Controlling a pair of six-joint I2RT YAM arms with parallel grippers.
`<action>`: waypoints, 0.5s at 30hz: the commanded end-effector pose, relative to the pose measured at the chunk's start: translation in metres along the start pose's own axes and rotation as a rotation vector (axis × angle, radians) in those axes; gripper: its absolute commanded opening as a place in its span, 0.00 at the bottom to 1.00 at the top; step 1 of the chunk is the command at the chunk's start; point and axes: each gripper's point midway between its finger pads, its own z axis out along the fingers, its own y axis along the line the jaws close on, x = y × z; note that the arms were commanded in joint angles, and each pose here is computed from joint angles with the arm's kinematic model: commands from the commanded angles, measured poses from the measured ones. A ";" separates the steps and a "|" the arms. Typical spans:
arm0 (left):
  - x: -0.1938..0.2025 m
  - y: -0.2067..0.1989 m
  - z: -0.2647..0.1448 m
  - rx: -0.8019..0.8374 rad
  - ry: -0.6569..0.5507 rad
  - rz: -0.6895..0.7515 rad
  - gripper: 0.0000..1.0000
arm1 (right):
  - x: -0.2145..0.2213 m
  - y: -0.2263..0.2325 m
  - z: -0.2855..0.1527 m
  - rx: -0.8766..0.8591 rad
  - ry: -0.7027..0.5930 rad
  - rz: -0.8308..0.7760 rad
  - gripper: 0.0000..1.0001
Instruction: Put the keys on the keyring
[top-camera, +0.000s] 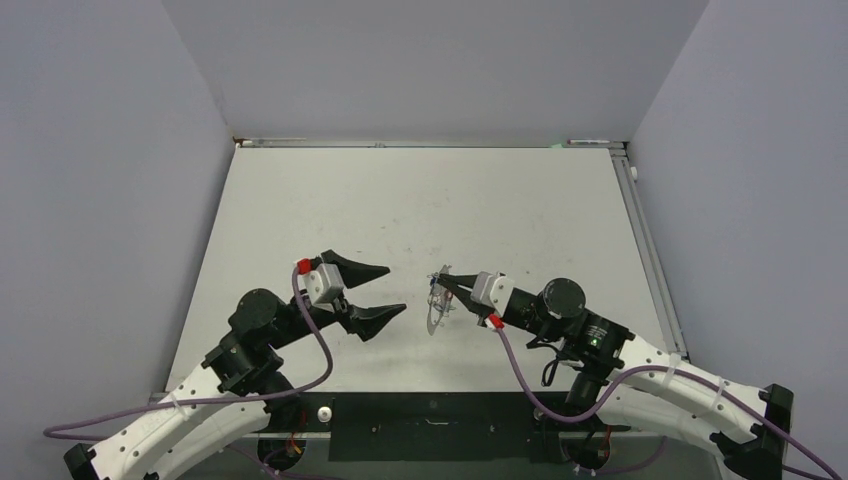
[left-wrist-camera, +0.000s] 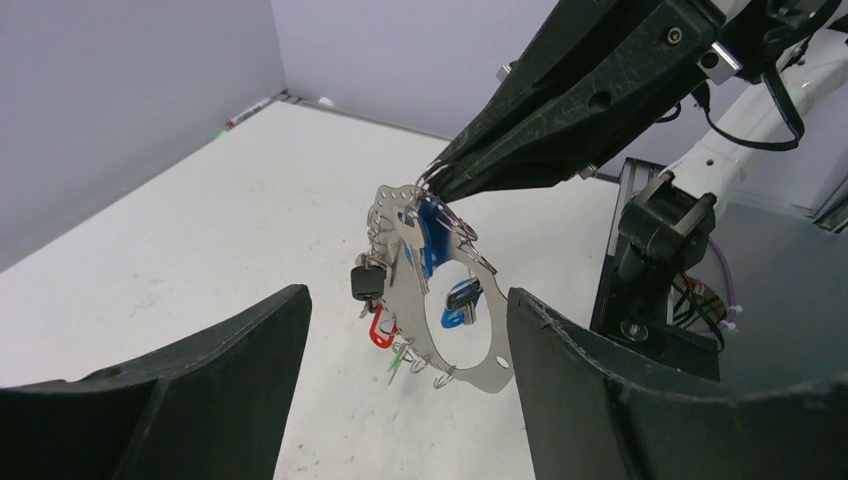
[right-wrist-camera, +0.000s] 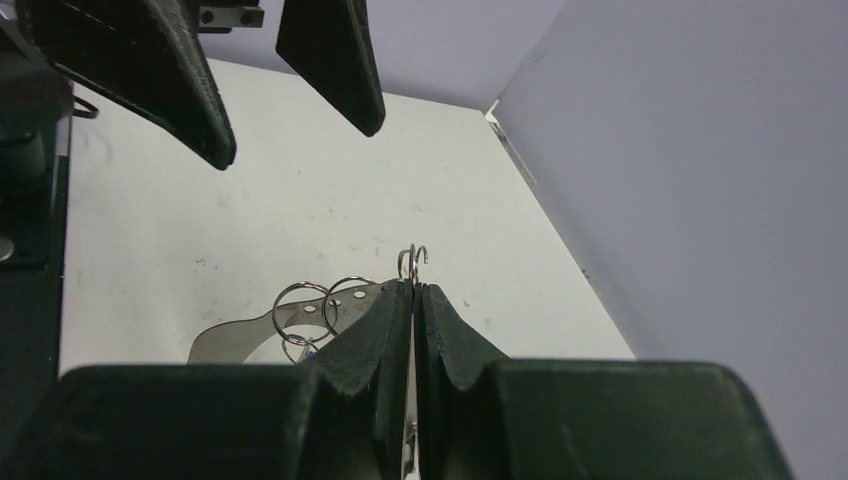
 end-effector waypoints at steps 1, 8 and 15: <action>-0.013 0.009 -0.001 -0.048 -0.079 0.035 0.67 | -0.049 0.003 -0.001 -0.054 -0.200 0.032 0.05; 0.001 -0.012 -0.001 0.105 -0.093 0.156 0.62 | -0.066 0.019 0.004 -0.166 -0.259 0.063 0.05; -0.003 -0.028 -0.009 0.195 -0.144 0.225 0.56 | -0.064 0.036 0.006 -0.262 -0.255 0.081 0.05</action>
